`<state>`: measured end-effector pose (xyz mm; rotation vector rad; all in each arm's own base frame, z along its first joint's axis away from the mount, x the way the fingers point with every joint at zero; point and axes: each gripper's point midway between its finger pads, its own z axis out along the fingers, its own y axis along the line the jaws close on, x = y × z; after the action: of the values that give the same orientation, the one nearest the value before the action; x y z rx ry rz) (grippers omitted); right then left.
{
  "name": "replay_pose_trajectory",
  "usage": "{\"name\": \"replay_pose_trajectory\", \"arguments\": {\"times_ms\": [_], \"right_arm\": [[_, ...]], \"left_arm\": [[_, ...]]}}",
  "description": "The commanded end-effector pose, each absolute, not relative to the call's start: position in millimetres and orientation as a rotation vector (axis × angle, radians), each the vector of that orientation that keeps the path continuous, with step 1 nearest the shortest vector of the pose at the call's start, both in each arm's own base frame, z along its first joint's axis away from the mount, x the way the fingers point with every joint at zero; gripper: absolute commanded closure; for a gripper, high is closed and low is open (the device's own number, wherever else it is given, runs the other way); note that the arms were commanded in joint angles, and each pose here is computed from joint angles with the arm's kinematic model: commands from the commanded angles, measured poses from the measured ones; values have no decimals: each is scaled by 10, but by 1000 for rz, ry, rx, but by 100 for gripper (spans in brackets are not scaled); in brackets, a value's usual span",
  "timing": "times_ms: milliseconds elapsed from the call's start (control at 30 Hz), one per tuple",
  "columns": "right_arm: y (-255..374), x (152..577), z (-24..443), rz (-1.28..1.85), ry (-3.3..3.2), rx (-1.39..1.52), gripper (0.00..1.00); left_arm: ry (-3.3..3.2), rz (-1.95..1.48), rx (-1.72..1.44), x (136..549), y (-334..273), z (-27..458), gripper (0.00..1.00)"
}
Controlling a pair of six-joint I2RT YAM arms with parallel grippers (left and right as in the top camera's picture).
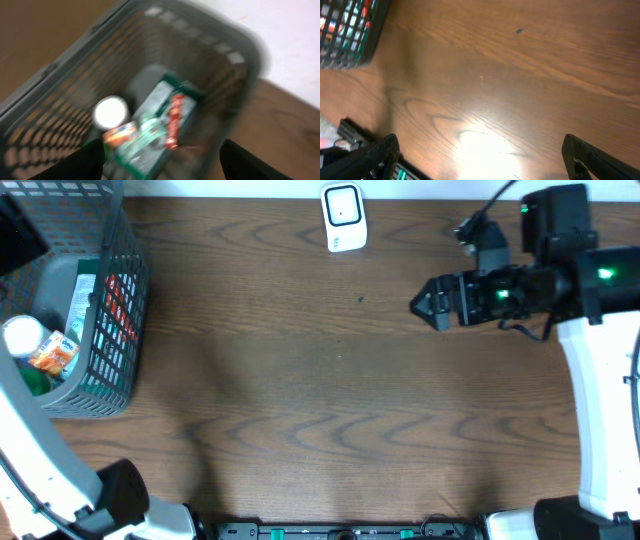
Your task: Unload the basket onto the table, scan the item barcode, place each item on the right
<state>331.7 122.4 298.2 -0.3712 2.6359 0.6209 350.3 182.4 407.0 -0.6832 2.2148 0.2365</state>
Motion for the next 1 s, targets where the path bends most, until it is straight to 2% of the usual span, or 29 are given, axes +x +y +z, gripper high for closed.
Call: {"name": "replay_pose_trajectory", "arguments": {"times_ms": [0,100,267,433,633,967], "right_arm": [[1423,3318,2868,661,2673,-432,1],[1527,3315,2736,669,2718,-466,1],[1683,3297,2495,686,2804,-515,1],[1814,3315,2253,696,2876,-551,1],[1885,3341,2053,699,2933,-568,1],[1769,3413,1942,568,2959,-562,1]], "left_arm": [[2298,282,-825,3439,2226,3714,25],[2369,265,-962,3386,2439,3375,20],[2513,189,-1053,3453,2607,2805,20],[2687,28,-903,3682,2492,2315,20],[2835,15,-902,3761,2556,1733,20],[2954,-1,-947,3720,2594,1253,20]]}}
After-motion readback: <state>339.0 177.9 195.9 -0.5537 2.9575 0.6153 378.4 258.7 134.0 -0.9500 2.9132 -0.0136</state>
